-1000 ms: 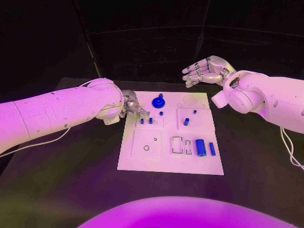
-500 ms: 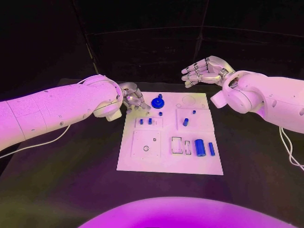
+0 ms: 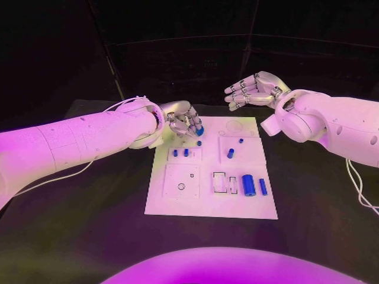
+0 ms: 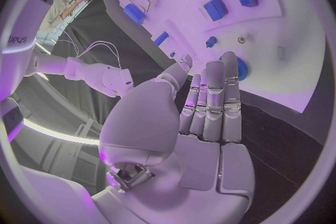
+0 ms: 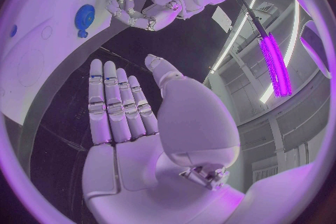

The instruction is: Assemble the parts on the task board

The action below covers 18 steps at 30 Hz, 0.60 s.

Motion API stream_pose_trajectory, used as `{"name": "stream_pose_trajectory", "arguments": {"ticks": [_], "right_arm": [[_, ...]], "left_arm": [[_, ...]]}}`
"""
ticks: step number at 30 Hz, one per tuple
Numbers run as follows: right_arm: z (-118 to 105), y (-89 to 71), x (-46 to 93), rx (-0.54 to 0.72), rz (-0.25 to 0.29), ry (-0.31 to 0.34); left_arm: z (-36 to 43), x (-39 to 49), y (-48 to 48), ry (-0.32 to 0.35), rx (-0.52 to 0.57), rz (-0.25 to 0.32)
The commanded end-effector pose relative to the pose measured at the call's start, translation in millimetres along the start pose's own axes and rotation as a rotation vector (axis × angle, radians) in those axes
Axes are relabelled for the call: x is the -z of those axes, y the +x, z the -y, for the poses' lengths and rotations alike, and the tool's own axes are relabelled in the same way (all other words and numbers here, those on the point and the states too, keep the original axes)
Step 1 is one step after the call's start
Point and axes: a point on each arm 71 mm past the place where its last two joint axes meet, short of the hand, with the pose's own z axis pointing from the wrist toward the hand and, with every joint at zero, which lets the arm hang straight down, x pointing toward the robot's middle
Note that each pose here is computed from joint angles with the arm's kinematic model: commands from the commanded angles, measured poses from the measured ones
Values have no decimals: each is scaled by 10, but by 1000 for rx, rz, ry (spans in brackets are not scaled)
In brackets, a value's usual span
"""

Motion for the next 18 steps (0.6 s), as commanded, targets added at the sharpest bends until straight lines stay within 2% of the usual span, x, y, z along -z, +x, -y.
{"name": "stream_pose_trajectory", "arguments": {"ticks": [1,10,18], "right_arm": [[-25,13,-12,-1,-8,-14],[-33,31,-23,-2,-11,-14],[-40,48,-37,-2,-13,-16]], "left_arm": [[92,-36,6,141,-165,3],[66,-165,117,137,-310,-69],[50,-260,195,119,-340,-100]]}}
